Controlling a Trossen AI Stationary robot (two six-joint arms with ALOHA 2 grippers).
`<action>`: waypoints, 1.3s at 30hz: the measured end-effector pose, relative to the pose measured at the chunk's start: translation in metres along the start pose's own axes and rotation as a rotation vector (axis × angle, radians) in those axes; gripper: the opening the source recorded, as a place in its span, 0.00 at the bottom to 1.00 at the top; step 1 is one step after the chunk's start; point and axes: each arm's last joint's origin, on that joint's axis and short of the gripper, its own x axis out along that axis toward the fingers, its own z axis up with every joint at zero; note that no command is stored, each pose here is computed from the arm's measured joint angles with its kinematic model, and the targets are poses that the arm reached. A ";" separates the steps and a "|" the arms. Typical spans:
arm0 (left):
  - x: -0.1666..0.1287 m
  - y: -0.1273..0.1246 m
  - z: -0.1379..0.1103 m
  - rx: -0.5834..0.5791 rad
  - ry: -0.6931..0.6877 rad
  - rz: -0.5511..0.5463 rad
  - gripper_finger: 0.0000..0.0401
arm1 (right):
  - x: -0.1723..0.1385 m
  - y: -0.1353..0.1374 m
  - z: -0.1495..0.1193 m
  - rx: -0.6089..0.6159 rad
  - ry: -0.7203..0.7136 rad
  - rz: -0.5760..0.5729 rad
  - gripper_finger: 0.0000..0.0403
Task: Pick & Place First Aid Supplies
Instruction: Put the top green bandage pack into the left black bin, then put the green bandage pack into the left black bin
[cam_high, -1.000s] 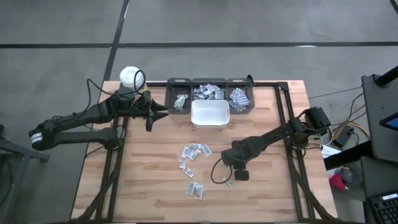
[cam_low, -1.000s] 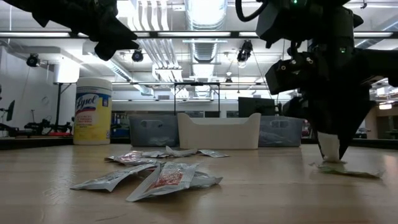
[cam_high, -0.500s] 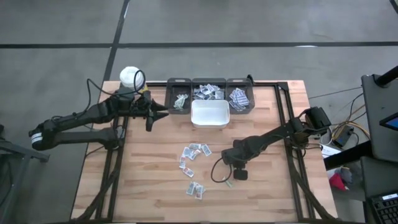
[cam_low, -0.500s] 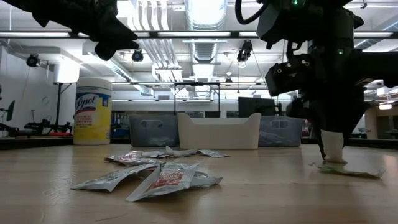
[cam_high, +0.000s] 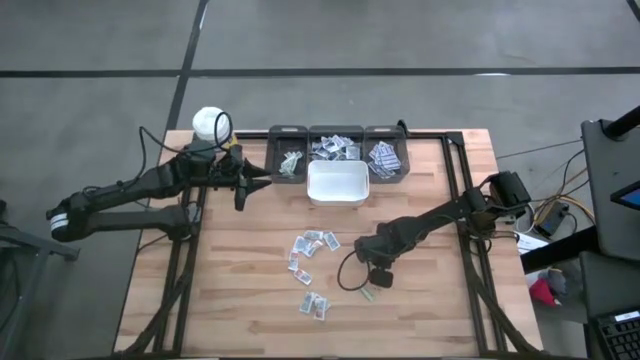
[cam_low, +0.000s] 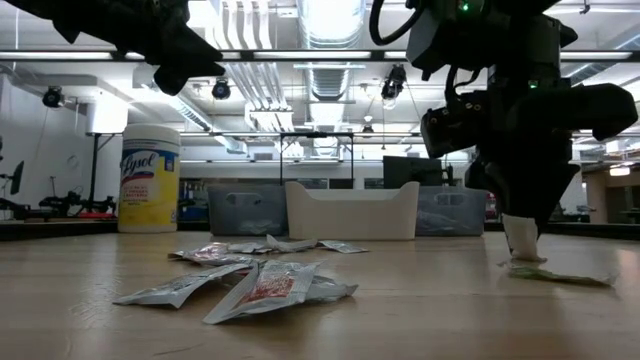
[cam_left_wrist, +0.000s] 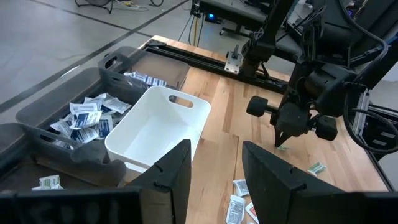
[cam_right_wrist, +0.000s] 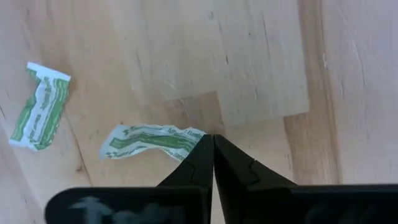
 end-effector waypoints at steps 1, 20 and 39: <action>0.000 0.000 0.000 0.000 0.000 0.000 0.34 | 0.000 0.000 0.000 0.011 0.000 0.000 0.02; 0.000 0.000 0.000 0.013 0.002 -0.001 0.34 | -0.003 -0.004 0.001 0.084 0.033 0.046 0.22; 0.000 0.000 0.000 0.031 0.002 0.000 0.34 | -0.018 0.004 0.012 0.145 0.020 0.139 0.32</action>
